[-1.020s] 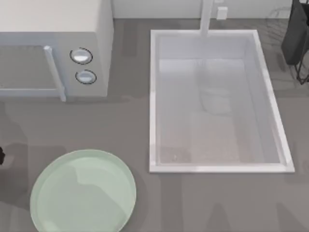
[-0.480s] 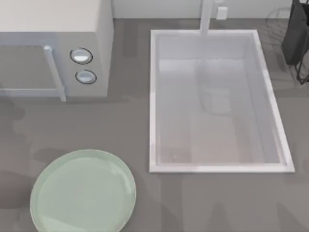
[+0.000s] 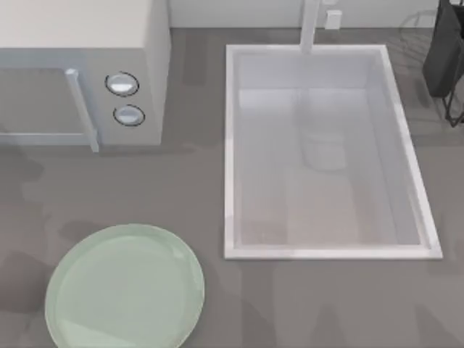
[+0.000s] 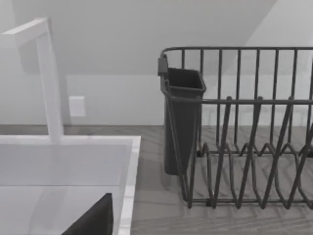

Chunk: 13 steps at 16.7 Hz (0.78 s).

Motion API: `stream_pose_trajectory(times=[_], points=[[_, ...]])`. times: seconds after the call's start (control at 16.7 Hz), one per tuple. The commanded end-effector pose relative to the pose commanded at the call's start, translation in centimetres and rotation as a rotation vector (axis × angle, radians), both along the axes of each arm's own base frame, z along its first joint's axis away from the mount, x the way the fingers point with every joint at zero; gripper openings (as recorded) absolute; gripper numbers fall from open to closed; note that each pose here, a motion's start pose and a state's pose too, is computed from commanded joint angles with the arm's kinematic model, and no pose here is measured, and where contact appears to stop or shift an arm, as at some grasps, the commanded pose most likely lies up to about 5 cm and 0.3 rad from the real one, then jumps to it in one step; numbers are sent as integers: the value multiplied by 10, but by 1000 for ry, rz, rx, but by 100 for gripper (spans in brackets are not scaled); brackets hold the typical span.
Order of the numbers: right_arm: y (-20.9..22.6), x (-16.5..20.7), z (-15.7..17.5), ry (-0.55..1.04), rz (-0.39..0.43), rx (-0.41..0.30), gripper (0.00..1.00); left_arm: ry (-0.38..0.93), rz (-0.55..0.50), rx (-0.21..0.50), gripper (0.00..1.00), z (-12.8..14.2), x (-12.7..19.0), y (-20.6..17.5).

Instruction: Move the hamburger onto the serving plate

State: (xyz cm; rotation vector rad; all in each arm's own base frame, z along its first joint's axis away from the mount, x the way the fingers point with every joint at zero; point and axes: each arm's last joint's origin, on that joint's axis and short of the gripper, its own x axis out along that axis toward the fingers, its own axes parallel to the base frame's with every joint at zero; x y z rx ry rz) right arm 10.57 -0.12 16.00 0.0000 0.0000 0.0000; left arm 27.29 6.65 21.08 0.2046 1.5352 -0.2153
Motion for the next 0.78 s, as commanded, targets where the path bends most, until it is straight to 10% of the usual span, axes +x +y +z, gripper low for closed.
stream_pose_trajectory(times=[0.3, 0.78], points=[[0, 0, 0, 0, 0, 0, 100, 23, -389, -2, 0, -4, 7, -28], [0, 0, 0, 0, 0, 0, 100, 52, -1384, -20, 0, -12, 6, -103]])
